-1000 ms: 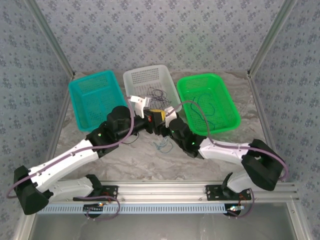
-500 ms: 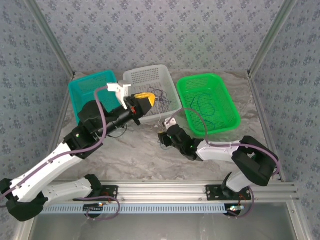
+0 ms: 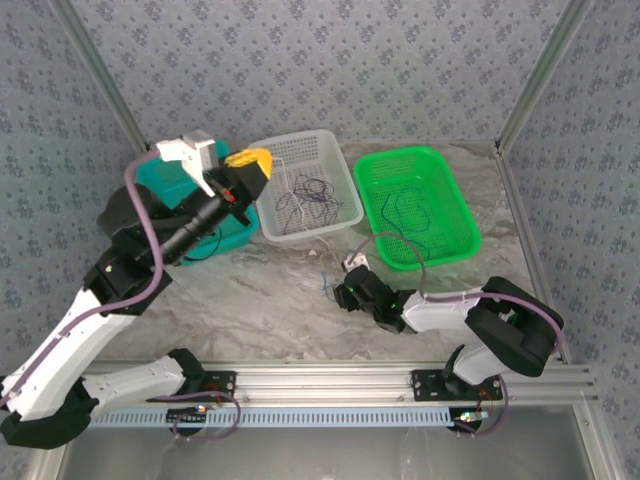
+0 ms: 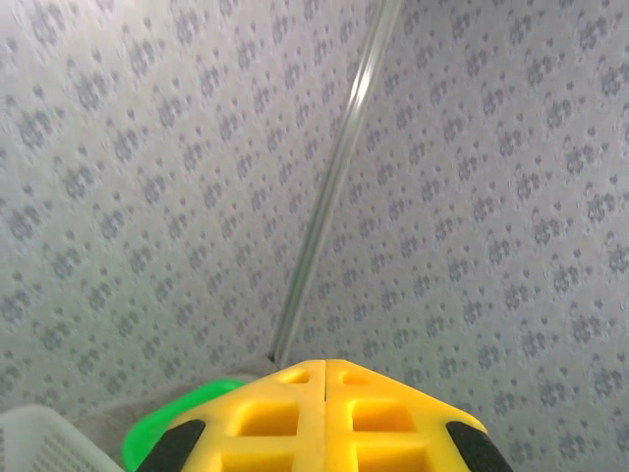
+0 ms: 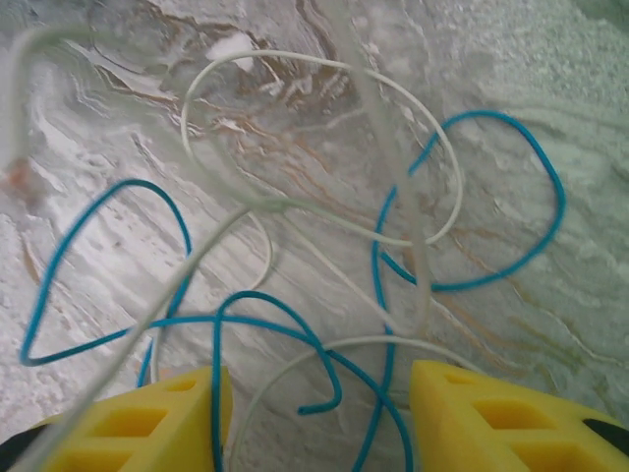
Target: Untangle the cables
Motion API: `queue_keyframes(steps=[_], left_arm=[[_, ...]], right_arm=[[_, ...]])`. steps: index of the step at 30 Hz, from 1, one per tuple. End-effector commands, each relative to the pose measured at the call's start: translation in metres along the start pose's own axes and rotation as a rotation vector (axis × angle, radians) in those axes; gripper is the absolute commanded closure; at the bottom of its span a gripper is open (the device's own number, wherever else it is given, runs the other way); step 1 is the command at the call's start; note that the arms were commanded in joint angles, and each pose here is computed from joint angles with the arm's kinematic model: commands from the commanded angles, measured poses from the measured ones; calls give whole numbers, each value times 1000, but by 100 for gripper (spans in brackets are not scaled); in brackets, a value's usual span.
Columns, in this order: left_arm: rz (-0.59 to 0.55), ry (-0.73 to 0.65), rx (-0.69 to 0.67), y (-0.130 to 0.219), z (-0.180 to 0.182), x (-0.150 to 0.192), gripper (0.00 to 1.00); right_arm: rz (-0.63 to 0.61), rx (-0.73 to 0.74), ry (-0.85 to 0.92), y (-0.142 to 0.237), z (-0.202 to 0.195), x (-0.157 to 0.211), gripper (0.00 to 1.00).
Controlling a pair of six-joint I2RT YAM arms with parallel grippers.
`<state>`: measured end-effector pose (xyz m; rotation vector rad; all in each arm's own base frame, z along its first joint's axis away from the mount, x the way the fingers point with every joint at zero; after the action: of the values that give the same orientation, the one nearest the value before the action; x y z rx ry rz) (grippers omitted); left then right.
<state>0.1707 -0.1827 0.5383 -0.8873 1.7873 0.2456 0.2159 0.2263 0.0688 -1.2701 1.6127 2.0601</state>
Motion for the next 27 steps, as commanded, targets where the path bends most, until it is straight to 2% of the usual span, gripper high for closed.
queue_keyframes(steps=[1,12,17,22,27], left_arm=[[-92,-50,-2,16,-8,-35,100],[-207,-155,-69,30,-16,-91,100],[-220,-198,-86,29,-24,-112,100],[-194,-232,-158,20,-13,-108,100],[-158,-233,-271,11,19,-94,100]], right_arm=[[26,19,-34,3,-7,10,45],[59,39,-72,4,-20,26,42],[61,43,-86,6,-23,30,43],[44,34,-92,9,-23,25,40],[25,10,-78,18,-20,14,37]])
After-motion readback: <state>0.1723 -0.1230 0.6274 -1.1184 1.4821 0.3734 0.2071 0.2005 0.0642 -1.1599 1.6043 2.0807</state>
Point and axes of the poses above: each hand's point on the last joint's axis, 136 mm out from that joint toward the fingers, its own y axis back along the fingers, its own z axis along the line the jaws close on, x = y × z, the point moved 5 cm from there along y, back along the fingers, and after that the axes turned 6 degrees about y, right-handed, at the moved point
